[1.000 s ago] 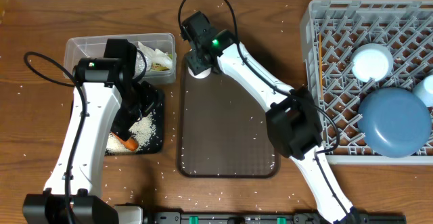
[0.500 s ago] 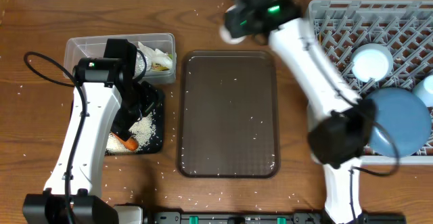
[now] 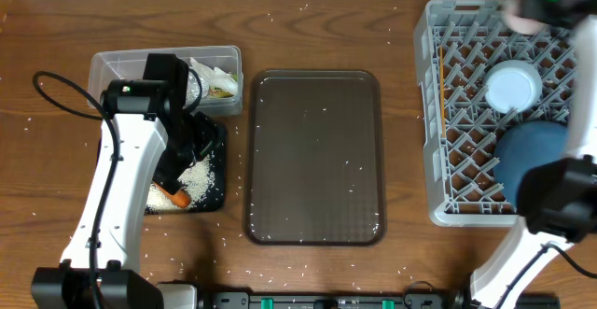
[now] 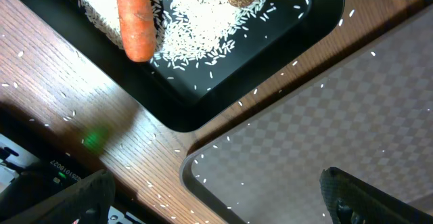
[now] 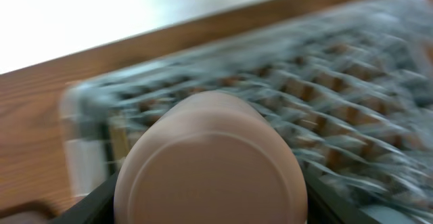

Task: Sort waste into correct bins and load items into the dishwasher rack
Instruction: 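Carry the white cup into the back right of the rack and release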

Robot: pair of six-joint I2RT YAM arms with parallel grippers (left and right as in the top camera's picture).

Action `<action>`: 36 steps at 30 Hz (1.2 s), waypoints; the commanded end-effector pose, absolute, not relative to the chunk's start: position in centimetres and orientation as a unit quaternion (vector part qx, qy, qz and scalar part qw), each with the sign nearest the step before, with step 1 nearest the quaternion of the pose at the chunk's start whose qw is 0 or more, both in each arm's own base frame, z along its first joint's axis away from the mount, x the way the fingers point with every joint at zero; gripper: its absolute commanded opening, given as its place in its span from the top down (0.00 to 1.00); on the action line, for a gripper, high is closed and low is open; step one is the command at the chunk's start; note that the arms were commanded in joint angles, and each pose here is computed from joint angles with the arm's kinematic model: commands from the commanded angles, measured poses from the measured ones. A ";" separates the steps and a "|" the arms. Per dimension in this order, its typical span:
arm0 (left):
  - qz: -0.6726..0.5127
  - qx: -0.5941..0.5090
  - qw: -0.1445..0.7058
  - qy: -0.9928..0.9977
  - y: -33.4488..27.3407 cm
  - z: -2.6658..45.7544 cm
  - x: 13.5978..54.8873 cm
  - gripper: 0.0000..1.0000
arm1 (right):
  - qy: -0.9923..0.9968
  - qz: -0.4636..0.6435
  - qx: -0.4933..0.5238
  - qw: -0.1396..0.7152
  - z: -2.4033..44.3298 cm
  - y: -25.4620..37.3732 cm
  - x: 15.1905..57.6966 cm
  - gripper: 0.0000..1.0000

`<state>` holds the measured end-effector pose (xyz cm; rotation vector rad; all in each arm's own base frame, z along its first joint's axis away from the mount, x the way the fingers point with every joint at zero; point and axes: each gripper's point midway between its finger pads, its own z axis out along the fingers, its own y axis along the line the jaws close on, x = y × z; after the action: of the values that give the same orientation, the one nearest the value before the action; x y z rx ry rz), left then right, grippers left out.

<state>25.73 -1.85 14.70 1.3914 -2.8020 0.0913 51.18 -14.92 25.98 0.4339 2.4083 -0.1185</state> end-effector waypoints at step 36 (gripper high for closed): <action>0.023 0.441 -0.003 -0.897 -1.5 15.1 25.6 0.02 | 0.899 0.055 0.233 0.367 30.0 -18.0 45.9 0.05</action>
<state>25.72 -1.85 14.70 1.3912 -2.8017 0.0910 47.51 -21.30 22.10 0.6166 2.4678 0.0109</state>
